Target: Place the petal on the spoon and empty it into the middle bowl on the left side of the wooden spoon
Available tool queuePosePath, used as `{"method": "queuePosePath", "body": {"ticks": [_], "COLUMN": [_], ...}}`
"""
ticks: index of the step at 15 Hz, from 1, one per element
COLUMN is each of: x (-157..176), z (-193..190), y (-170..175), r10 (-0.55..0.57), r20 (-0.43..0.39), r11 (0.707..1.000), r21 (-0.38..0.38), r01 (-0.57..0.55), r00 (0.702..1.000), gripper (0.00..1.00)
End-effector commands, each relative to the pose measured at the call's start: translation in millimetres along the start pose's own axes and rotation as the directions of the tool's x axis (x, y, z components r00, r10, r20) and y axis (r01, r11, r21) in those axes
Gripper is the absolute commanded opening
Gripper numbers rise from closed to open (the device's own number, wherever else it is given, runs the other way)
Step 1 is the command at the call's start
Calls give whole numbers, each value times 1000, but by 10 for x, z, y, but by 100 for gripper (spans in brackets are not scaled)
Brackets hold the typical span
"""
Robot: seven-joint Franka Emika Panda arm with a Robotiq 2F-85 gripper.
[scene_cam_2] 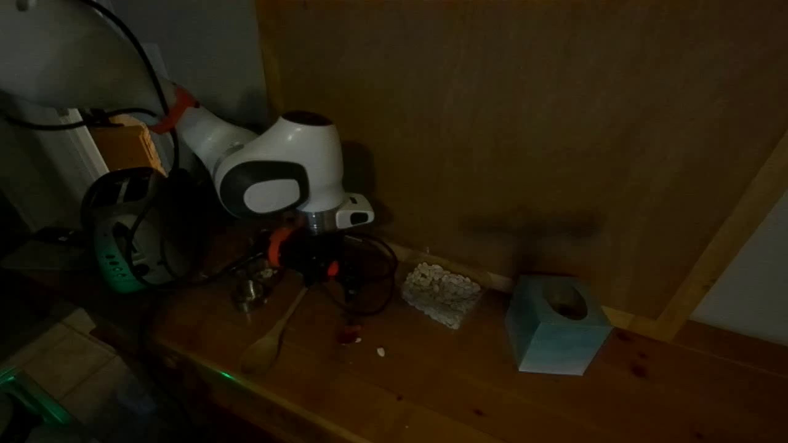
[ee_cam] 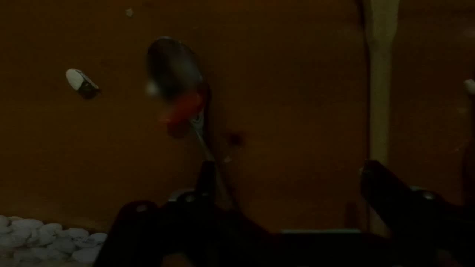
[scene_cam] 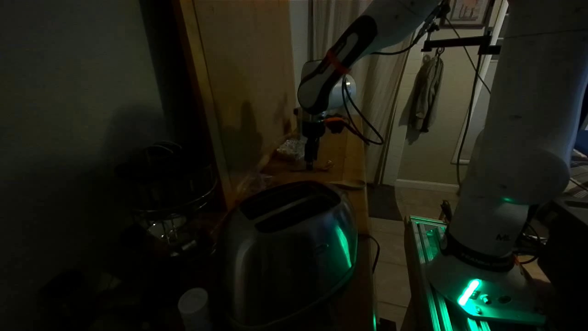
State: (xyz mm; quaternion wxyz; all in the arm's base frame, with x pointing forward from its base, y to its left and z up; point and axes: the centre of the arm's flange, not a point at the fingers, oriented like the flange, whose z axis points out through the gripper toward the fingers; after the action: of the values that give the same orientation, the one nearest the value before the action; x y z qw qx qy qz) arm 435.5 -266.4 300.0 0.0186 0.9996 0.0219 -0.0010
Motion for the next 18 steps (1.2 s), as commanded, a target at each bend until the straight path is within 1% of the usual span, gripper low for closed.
{"method": "queuePosePath", "body": {"ticks": [1,2,3,8,14,15,18], "x": [-8,4,16,72,155,164,179], "z": [21,43,60,168,252,265,294], "y": [31,65,90,237,365,377,397], "r10": [-37,-72,-96,-186,-239,-245,-255], "r20": [7,6,20,41,41,42,42], "r11": [999,997,995,982,971,969,967], "r21": [-2,-12,10,31,30,29,29], "r01": [37,72,95,185,238,244,254], "r00": [999,997,995,982,970,969,966], "gripper": [100,100,100,100,99,97,70]}}
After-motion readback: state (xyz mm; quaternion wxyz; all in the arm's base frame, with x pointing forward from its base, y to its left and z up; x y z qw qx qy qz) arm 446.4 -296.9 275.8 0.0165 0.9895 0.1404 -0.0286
